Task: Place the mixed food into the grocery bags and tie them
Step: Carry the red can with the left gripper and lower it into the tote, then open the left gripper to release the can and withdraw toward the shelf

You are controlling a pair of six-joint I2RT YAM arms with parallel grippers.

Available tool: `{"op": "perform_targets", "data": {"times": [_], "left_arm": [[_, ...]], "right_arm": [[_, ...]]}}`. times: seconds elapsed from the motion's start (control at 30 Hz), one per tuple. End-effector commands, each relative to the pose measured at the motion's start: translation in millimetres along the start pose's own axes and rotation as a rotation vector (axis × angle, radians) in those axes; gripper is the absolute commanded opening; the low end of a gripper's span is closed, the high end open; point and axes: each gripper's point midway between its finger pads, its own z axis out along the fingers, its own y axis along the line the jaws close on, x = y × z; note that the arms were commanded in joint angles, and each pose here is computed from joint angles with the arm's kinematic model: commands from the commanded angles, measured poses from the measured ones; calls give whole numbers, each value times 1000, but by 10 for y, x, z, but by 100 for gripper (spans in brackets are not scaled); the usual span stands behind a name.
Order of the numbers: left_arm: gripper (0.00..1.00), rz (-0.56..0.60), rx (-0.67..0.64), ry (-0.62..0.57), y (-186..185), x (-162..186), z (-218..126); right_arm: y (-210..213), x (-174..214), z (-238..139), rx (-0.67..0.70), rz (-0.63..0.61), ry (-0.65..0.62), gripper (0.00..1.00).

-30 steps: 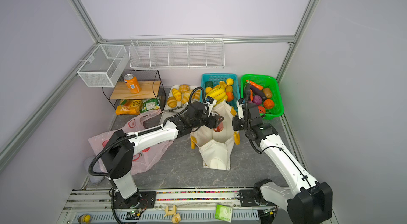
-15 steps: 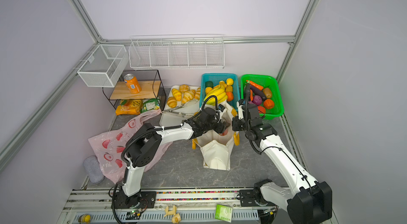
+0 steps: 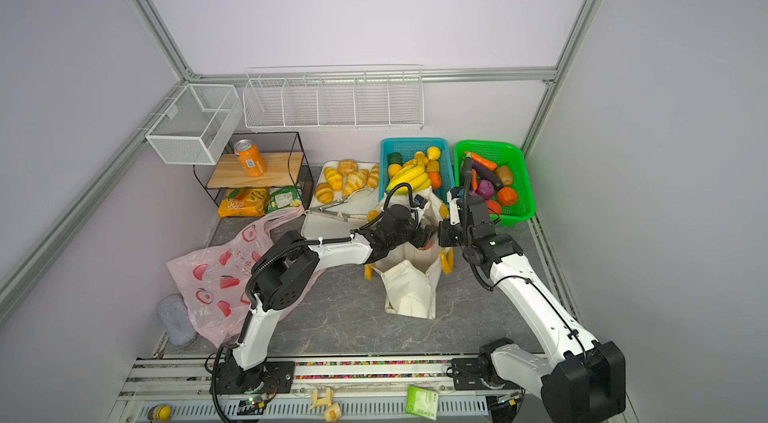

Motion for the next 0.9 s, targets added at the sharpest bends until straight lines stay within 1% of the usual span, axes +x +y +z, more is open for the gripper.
{"op": "perform_targets", "data": {"times": [0.0, 0.07, 0.17, 0.2, 0.27, 0.3, 0.43, 0.57, 0.73, 0.87], "left_arm": [[66, -6, 3, -126, -35, -417, -82], [71, -6, 15, -137, -66, -495, -170], [75, -9, 27, -155, -102, -599, -304], [80, -9, 29, -159, -108, -625, -349], [86, -5, 38, -165, -129, -662, -415], [87, -5, 39, -168, -135, -680, -447], [89, -6, 43, -166, -152, -730, -550], [89, 5, 39, -176, -162, -864, -745], [88, 26, -30, -212, -63, -1075, -1159], [87, 16, -78, -234, 74, -1272, -1623]], "right_arm": [[-22, 55, 37, 4, -6, 11, 19], [-33, 58, 33, 9, -6, 9, 19], [-47, 55, 24, 18, -8, 5, 19], [-52, 55, 25, 19, -7, 5, 19], [-54, 59, 29, 21, -8, 6, 19], [-50, 54, 31, 20, -9, 5, 19], [-62, 54, 35, 24, -7, 7, 19], [-74, 55, 26, 31, -10, 5, 19], [-87, 31, 1, 40, -10, -8, 19], [-83, 7, -6, 37, -5, -17, 19]]}}
